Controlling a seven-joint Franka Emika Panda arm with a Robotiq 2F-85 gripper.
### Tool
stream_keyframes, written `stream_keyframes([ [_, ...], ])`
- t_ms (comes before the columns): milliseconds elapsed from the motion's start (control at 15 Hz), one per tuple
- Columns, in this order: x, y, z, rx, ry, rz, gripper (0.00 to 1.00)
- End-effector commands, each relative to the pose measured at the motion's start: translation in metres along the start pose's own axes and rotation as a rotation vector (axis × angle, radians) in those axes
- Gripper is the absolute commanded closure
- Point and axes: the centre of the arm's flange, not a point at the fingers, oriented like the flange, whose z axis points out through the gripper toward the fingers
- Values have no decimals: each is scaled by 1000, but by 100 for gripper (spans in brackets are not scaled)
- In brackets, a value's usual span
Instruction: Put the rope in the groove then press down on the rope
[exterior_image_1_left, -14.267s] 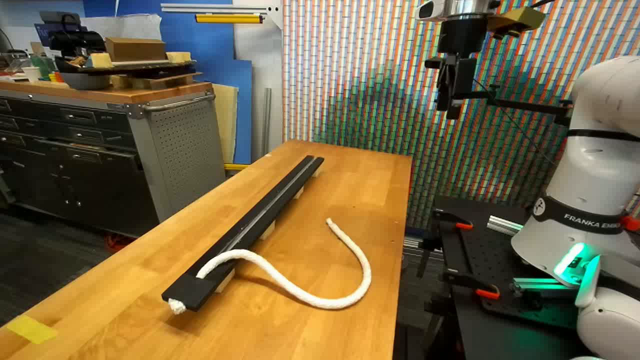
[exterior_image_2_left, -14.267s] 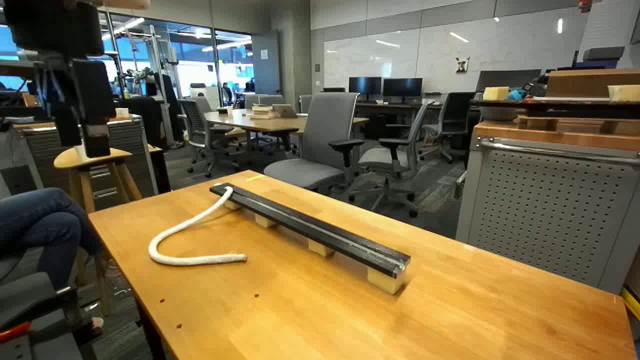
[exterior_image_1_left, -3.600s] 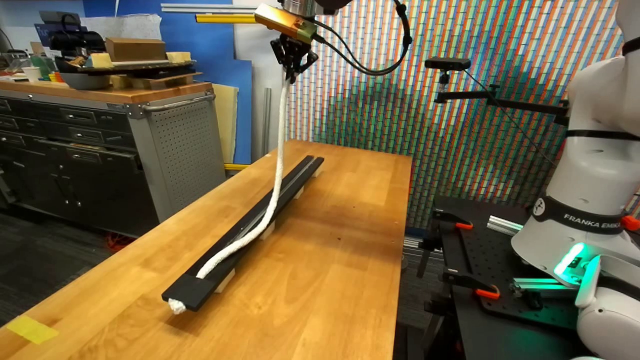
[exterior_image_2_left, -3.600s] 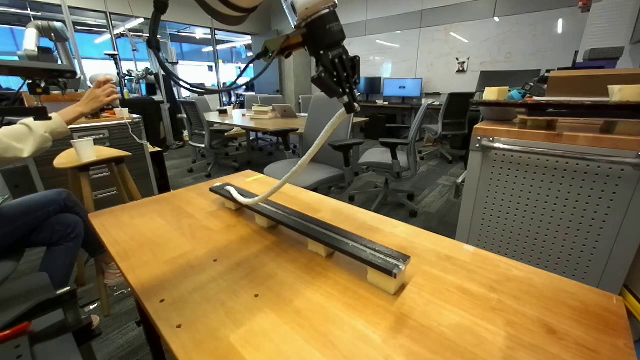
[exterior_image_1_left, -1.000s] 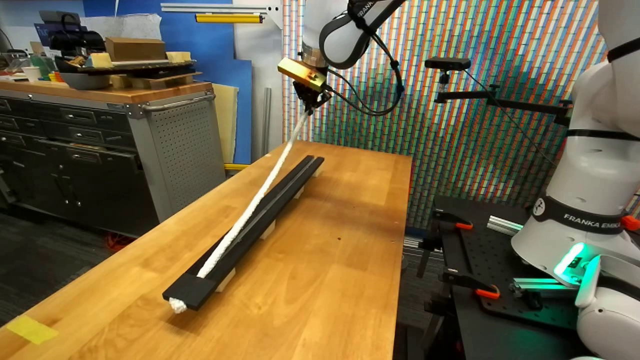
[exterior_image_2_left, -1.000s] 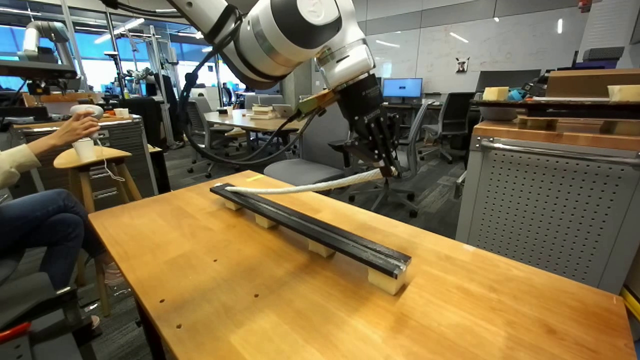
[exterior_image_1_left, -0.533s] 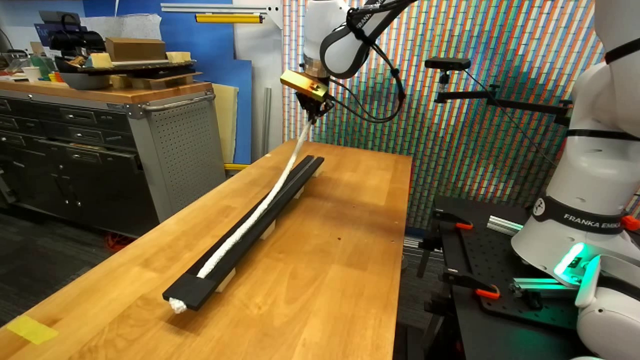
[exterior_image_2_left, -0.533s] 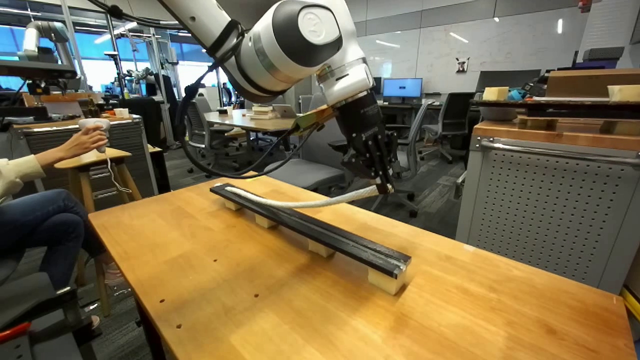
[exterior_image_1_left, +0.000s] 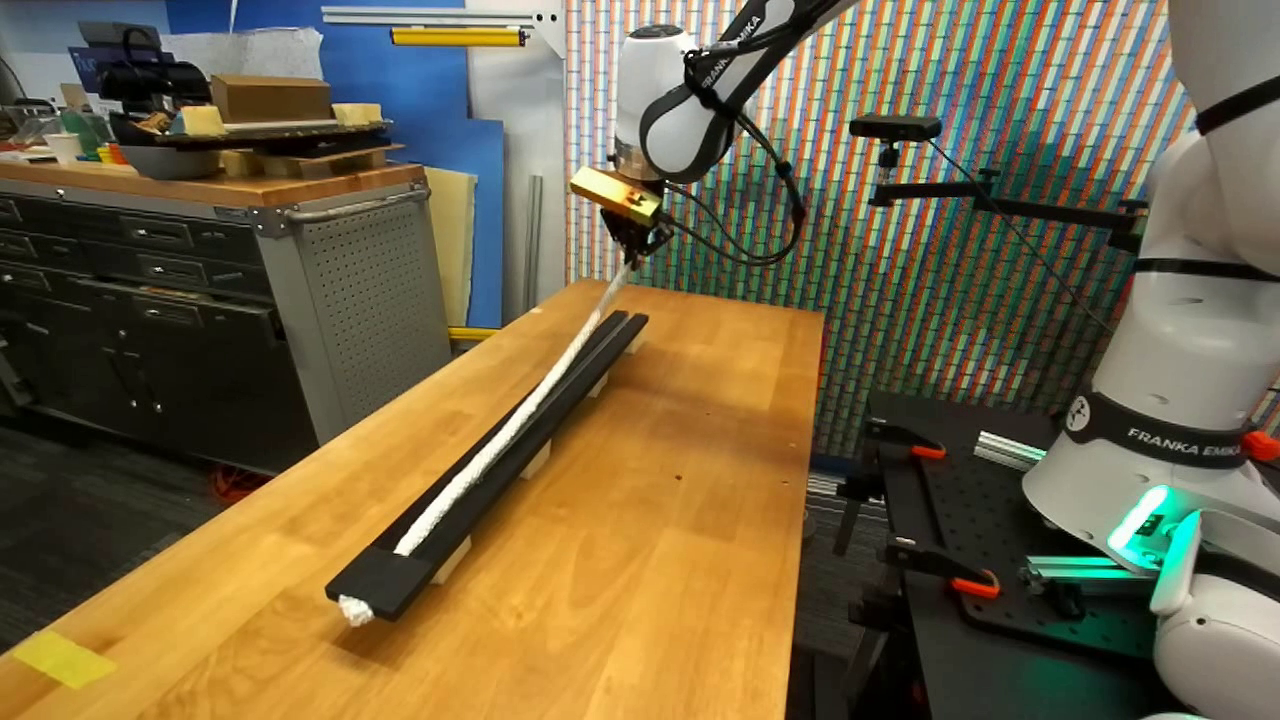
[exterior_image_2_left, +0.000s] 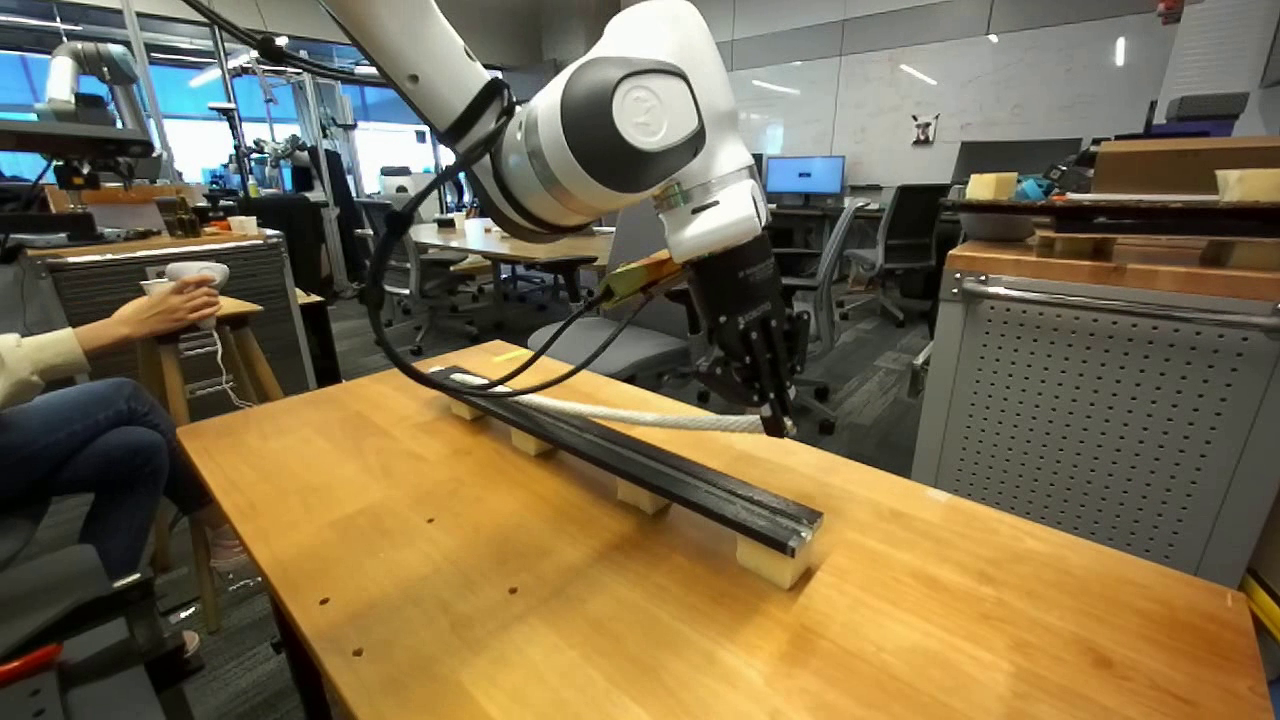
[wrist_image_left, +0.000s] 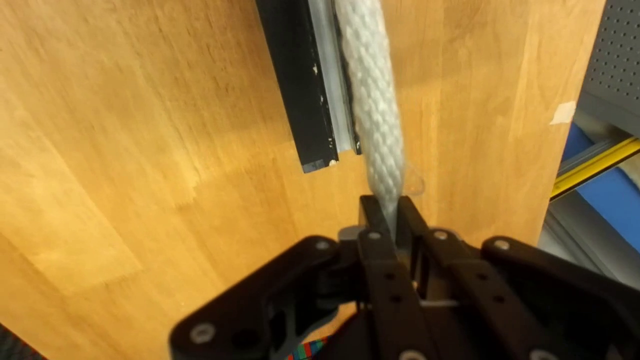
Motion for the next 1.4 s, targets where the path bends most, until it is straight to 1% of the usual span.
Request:
stream_keyframes([
  [0,9,-9,18,0,-26,-3,97],
  [467,3,-6,48,-38,-79,-48,97],
  [1000,2,-20,68,-55,-79,-51,97],
  [1333,-1,-24,83,-79,-74,-56,97],
])
